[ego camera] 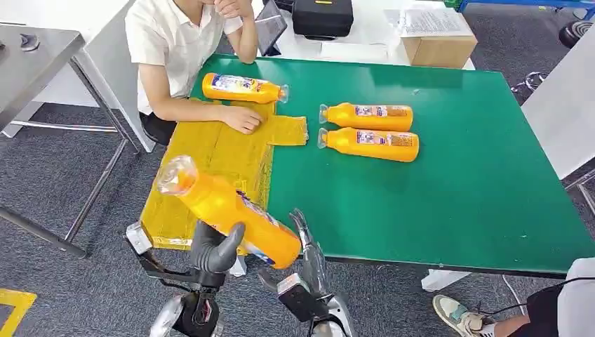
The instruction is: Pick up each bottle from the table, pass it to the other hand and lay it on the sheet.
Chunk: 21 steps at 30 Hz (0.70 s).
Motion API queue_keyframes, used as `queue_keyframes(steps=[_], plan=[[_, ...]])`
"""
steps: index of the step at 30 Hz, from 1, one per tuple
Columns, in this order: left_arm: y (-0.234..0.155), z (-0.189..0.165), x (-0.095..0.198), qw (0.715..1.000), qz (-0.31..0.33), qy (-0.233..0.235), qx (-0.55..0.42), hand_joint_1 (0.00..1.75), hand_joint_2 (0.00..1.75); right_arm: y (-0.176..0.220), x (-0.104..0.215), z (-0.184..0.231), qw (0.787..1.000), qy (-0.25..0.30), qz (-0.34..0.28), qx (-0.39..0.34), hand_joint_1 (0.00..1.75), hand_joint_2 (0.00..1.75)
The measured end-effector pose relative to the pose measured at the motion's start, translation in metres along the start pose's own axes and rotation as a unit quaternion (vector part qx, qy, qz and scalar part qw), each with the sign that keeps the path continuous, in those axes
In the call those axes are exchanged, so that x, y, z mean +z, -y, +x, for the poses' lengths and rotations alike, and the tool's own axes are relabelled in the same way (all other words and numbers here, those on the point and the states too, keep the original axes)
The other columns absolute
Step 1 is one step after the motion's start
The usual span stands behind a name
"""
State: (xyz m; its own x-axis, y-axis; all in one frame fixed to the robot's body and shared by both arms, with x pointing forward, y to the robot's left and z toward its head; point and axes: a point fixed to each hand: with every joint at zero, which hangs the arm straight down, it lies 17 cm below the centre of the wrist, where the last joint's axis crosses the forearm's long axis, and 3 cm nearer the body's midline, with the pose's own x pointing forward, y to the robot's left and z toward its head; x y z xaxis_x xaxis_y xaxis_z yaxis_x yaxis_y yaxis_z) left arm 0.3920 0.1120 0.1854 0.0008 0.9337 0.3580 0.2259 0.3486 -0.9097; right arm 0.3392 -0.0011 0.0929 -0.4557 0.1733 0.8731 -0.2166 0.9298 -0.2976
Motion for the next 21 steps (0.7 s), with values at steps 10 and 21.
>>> queue_keyframes(steps=[10, 21], plan=[[-0.014, 0.056, -0.003, 0.979, 0.039, 0.112, -0.166, 1.75, 1.75, 0.034, 0.022, -0.027, 0.995, -0.062, -0.079, -0.002, 0.0, 1.75], [-0.042, 0.07, -0.002, 0.817, 0.079, 0.16, -0.549, 1.75, 1.75, 0.109, 0.025, -0.006, 0.98, -0.039, -0.193, 0.037, 0.0, 1.75]])
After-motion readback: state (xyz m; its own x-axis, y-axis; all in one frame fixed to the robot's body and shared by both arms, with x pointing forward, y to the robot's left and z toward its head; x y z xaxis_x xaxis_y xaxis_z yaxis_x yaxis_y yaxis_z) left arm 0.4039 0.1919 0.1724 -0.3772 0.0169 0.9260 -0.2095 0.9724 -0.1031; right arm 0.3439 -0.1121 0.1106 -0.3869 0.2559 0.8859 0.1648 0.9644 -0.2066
